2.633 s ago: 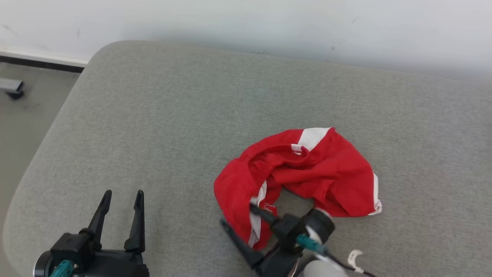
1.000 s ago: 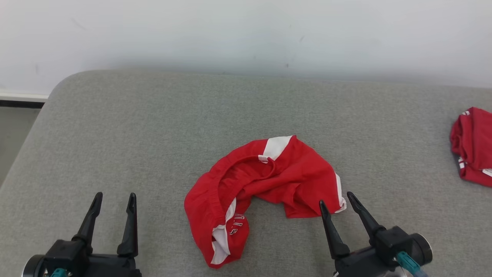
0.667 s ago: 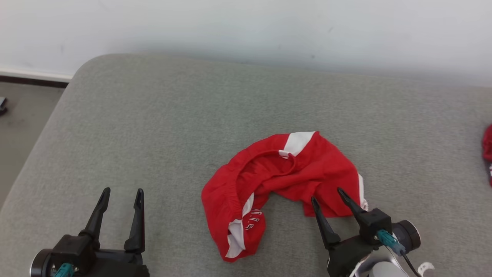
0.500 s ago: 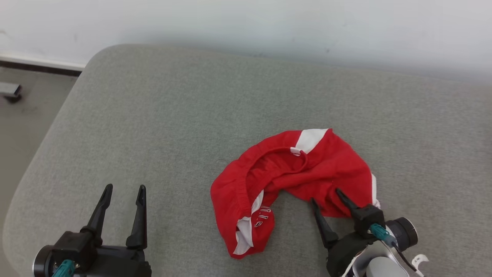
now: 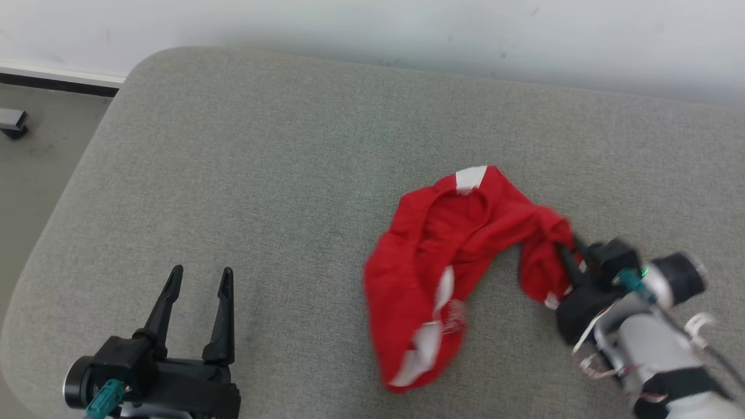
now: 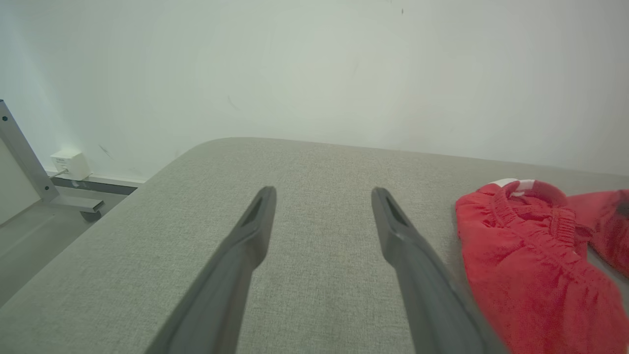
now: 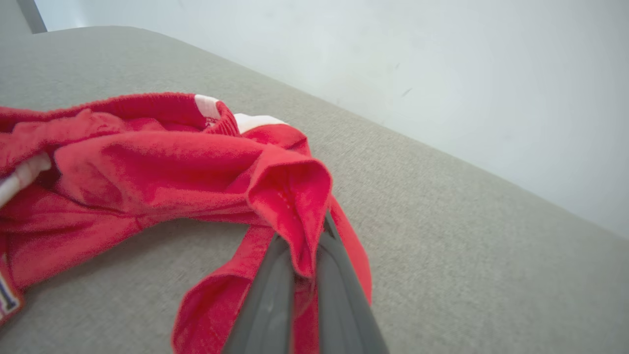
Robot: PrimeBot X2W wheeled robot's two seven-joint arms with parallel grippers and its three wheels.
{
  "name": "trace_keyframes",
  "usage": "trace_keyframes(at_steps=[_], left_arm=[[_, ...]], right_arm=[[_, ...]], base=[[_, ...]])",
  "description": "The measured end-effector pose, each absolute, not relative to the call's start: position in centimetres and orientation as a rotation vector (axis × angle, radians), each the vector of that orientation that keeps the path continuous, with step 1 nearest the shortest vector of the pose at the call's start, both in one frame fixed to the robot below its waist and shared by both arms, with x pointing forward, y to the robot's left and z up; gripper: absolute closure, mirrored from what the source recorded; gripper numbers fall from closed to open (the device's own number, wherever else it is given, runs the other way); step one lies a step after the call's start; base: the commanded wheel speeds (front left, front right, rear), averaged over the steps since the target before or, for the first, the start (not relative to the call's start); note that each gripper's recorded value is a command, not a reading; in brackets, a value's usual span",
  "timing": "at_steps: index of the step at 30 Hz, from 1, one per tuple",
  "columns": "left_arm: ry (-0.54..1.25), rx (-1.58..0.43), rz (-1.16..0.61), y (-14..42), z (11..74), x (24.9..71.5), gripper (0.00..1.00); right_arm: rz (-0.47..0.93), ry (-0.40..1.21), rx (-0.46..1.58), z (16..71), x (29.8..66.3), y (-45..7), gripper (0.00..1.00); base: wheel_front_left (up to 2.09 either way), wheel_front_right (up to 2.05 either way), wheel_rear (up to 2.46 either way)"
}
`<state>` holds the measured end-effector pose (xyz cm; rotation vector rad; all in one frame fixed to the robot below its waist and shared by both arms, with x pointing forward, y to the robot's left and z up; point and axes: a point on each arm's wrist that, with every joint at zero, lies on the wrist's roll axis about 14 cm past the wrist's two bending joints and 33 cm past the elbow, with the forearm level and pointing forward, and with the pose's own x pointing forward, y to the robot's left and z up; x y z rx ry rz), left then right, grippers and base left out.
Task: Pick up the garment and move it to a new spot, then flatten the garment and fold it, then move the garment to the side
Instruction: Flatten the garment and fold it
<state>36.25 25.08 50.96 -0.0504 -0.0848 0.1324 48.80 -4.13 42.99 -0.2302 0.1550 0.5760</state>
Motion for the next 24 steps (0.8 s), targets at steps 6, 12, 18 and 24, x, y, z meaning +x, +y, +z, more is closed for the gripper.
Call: trace_keyframes(at_steps=[6,12,18,24], left_arm=[[-0.091,-0.059,0.122,24.6,51.2,36.6,0.0],[-0.073,-0.069,0.145,25.2,50.6,36.5,0.0],[-0.08,-0.073,0.145,25.2,50.7,36.6,0.0],[-0.092,-0.064,0.119,24.6,51.0,36.7,0.0]], right_arm=[[0.519,0.022,-0.338,48.6,54.5,-6.8,1.0],[0.514,0.124,-0.359,47.0,56.0,-6.8,0.0],[0.52,0.13,-0.299,46.3,54.7,-6.4,0.0],[0.48,0.089,-0.193,47.0,52.0,-7.6,0.0]], base=[[0.0,0.0,0.0],[0.0,0.0,0.0],[0.0,0.0,0.0],[0.0,0.0,0.0]])
